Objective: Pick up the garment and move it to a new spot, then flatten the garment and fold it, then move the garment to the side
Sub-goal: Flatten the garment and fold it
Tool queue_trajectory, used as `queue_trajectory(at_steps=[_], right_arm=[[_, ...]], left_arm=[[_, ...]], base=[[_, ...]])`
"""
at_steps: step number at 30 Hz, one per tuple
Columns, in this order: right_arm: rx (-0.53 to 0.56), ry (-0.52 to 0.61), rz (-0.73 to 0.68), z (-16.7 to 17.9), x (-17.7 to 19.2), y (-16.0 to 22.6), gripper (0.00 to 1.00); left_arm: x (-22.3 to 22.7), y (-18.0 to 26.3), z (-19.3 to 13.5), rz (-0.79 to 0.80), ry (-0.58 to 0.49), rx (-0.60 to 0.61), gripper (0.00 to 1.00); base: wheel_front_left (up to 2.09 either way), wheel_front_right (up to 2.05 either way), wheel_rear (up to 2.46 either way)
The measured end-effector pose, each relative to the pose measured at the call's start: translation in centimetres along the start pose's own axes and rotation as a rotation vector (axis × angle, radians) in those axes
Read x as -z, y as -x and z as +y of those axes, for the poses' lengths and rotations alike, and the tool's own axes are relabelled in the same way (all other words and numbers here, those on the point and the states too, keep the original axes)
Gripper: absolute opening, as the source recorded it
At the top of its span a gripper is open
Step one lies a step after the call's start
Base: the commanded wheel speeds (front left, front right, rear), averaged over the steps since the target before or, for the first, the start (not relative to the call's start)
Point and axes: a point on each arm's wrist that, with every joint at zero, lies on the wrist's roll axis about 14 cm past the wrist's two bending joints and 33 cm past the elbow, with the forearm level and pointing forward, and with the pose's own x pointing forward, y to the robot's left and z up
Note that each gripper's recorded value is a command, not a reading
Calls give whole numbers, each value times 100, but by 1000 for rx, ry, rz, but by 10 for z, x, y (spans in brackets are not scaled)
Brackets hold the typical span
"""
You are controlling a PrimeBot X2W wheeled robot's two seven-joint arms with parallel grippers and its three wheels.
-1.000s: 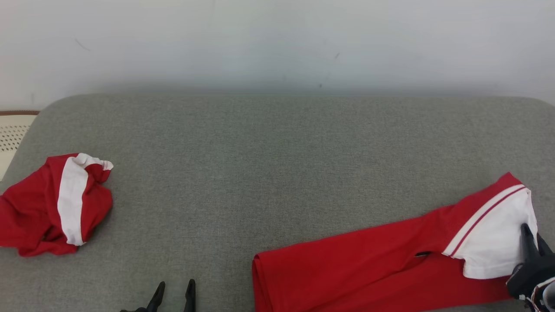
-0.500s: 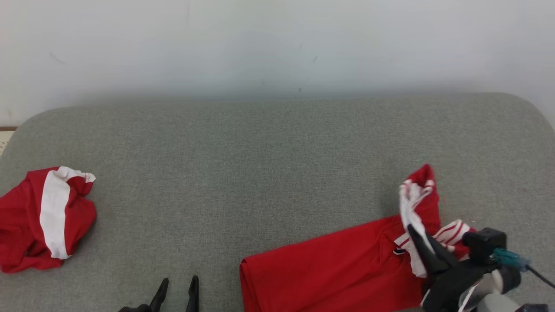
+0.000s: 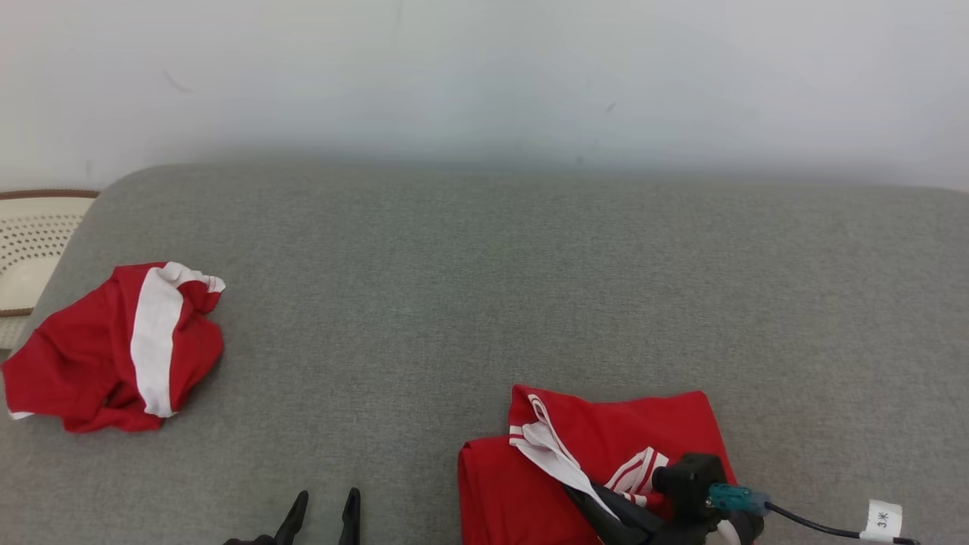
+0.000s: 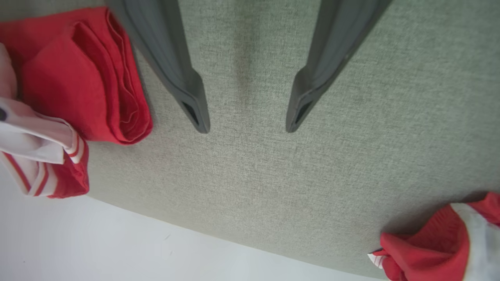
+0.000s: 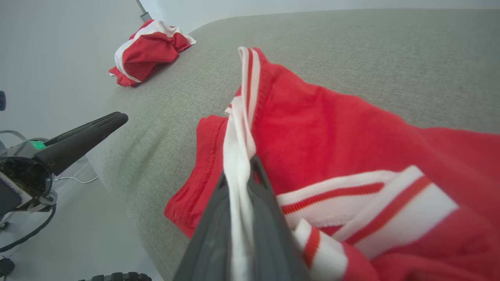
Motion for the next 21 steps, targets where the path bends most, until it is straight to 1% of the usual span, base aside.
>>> queue_trajectory(at_steps=[5,12,15,18,21], right_arm=[[-58,26,23,11,5,-20,0],[-116,33,31,25,6,-43,0],[-115,8,20,26,4,-48,100],[-96,-11,-25,19,-8,-51,100],[-51,-26,-91,3,-28,-49,100]], left_arm=[[-2,8,15,-6,-2,-47,100],[-3,19,34,-10,-1,-105,100],[-2,22,37,-8,-2,-120,100],[-1,22,37,-6,0,-123,100],[-1,20,36,-4,0,-121,100]], base=[[0,0,0],[0,0,0],[0,0,0],[0,0,0],[0,0,0]])
